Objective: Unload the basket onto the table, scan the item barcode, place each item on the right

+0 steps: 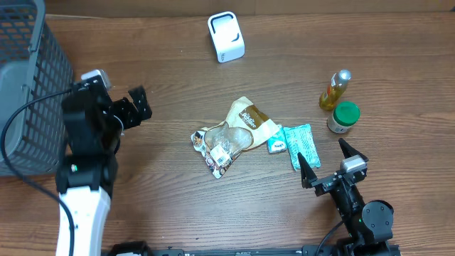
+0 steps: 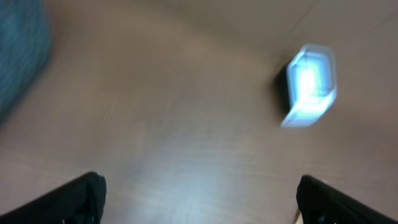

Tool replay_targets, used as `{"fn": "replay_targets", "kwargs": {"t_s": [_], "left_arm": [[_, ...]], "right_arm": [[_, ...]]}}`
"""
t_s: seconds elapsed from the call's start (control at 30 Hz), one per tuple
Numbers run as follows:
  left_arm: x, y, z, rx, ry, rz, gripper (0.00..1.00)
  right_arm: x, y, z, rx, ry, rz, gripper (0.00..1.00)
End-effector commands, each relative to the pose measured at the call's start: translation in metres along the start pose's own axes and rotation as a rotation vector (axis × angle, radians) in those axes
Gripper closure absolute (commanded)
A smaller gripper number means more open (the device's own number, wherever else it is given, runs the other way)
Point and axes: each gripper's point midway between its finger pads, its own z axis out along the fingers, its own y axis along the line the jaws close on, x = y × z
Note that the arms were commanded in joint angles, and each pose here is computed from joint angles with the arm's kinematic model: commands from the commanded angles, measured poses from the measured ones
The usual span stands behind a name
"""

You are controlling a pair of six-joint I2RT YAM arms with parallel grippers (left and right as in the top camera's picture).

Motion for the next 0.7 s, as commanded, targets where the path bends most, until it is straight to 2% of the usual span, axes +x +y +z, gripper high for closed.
{"fn": "replay_targets", "kwargs": {"t_s": [0.0,0.1,0.2,0.67], "left_arm": [[-0.012,-0.017,-0.016,0.098,-0.150,0.025,0.00],[-0.014,-0.018,-0.025,0.130,-0.251,0.037,0.00],[0.004,-0.012,-0.025,0.135,-0.276,0.039,0.00],[0.142,0.038,-0.006,0.060,-0.072,0.016,0.00]], "right_arm": [[0.002,-0.004,0.000,0.018,-0.002,-0.003,0.00],[0.002,-0.004,0.000,0.018,-0.002,-0.003,0.00],[0.002,-0.004,0.000,0.018,-0.002,-0.003,0.00],[0.002,-0.004,0.000,0.018,-0.002,-0.003,0.00]]}}
